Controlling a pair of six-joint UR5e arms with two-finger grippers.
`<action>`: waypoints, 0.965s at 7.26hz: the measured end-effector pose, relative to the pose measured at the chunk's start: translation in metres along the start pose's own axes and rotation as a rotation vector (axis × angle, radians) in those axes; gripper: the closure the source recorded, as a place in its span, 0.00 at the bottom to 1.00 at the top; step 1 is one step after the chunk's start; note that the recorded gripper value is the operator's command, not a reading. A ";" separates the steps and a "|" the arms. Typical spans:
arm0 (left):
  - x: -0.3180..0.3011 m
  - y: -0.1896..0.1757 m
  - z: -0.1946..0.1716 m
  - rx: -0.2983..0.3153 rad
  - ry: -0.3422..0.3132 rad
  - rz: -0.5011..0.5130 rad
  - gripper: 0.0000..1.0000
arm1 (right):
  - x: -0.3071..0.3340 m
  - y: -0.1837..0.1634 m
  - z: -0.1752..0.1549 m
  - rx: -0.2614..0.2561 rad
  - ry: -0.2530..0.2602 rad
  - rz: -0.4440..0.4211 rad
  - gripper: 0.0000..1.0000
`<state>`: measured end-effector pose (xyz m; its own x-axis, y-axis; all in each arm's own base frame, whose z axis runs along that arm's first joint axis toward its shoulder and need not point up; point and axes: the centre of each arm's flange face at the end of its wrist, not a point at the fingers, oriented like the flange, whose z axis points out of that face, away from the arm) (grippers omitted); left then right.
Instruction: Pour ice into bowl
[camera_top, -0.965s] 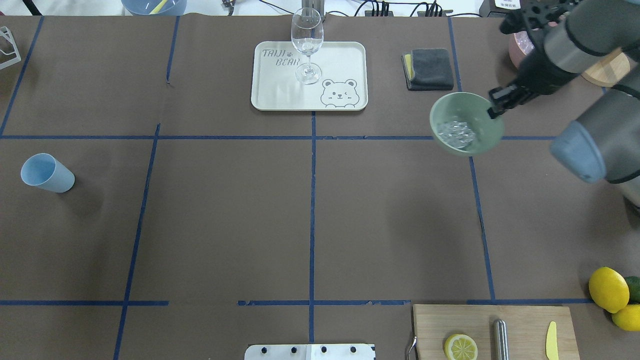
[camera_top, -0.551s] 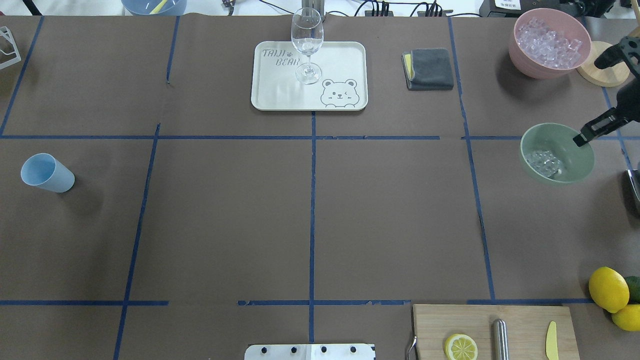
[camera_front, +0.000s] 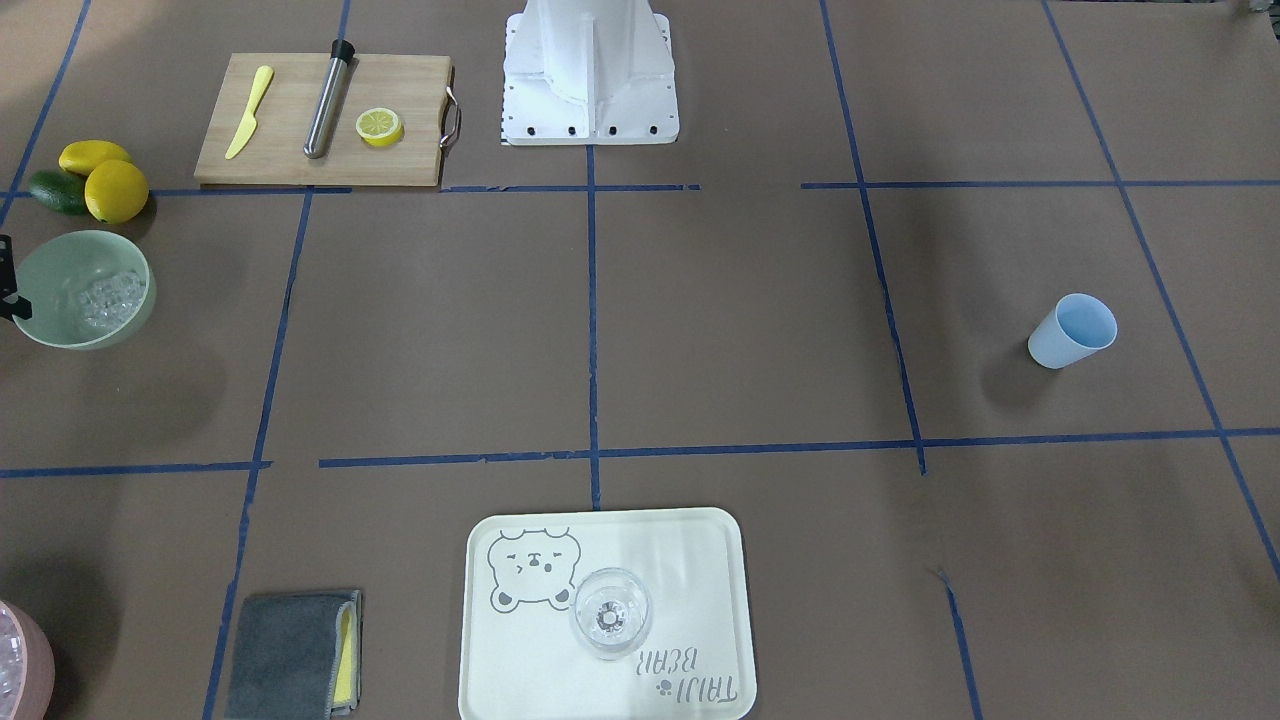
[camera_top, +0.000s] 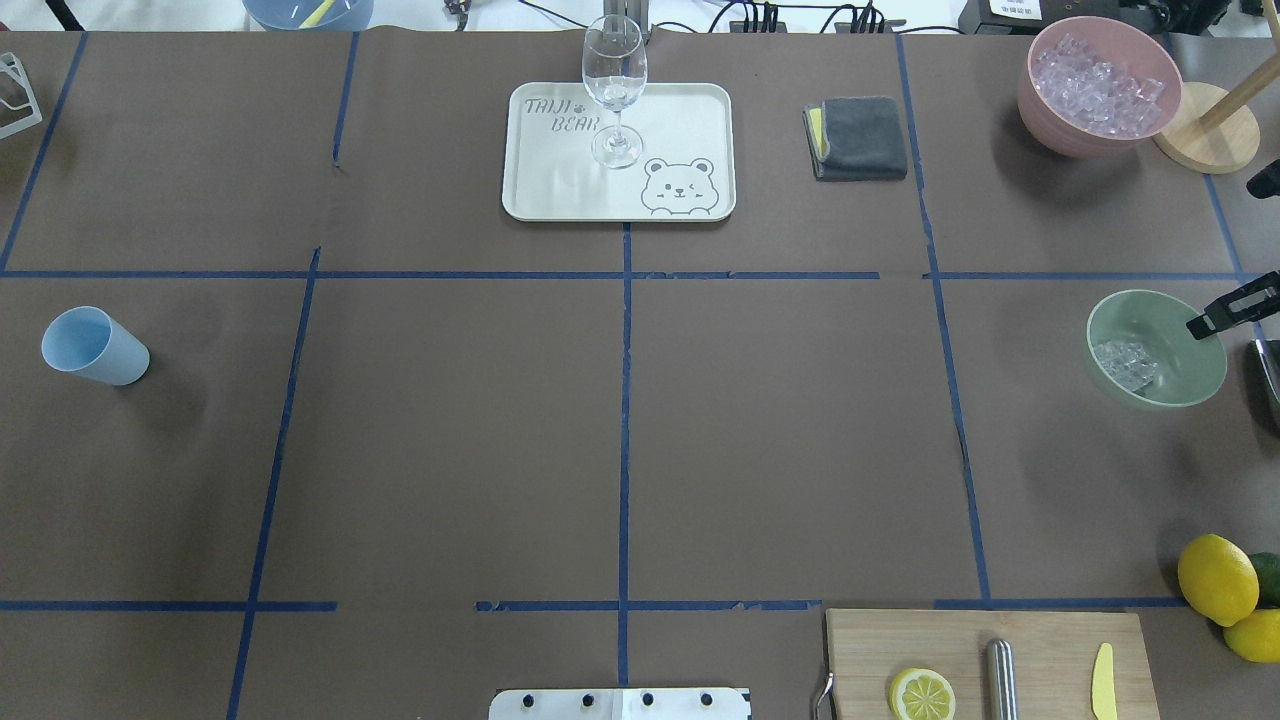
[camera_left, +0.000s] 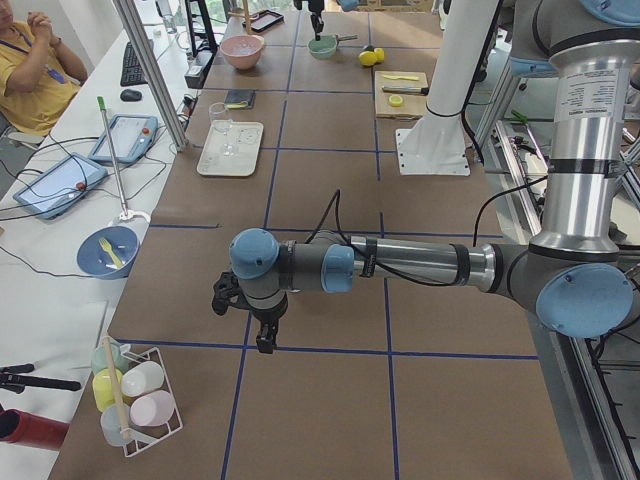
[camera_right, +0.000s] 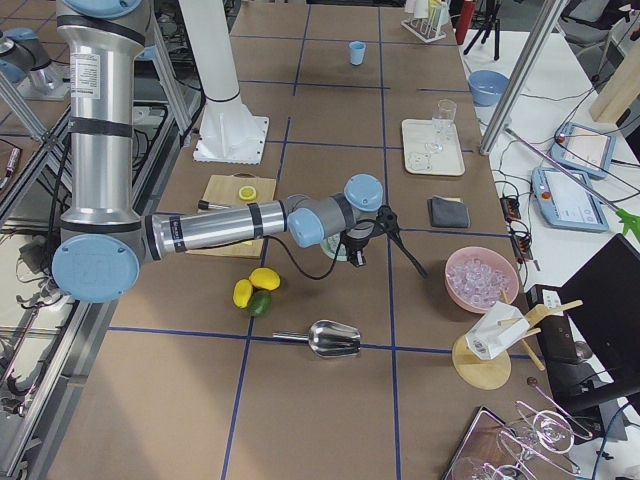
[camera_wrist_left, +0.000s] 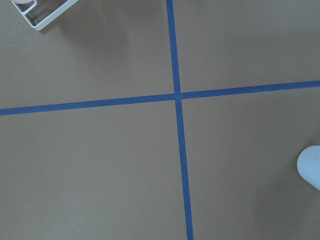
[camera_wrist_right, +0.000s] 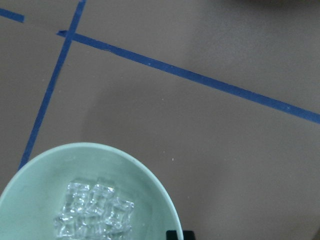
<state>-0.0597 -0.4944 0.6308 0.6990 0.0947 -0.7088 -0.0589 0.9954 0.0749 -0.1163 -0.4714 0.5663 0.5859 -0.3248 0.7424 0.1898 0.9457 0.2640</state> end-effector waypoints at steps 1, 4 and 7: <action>0.000 0.000 0.000 0.000 0.000 0.000 0.00 | 0.014 0.006 0.021 0.036 -0.016 0.016 1.00; 0.001 -0.001 -0.001 0.003 -0.001 0.004 0.00 | 0.004 0.015 0.064 0.067 -0.066 0.050 0.73; 0.003 -0.005 -0.004 0.010 -0.001 0.011 0.00 | -0.005 0.012 0.073 0.074 -0.057 0.036 0.00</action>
<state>-0.0597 -0.4992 0.6258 0.6993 0.1057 -0.7069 -0.0595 0.9942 0.0898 -0.1740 -0.4594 0.6109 0.5449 -0.2928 0.7857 0.1096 0.9539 0.2794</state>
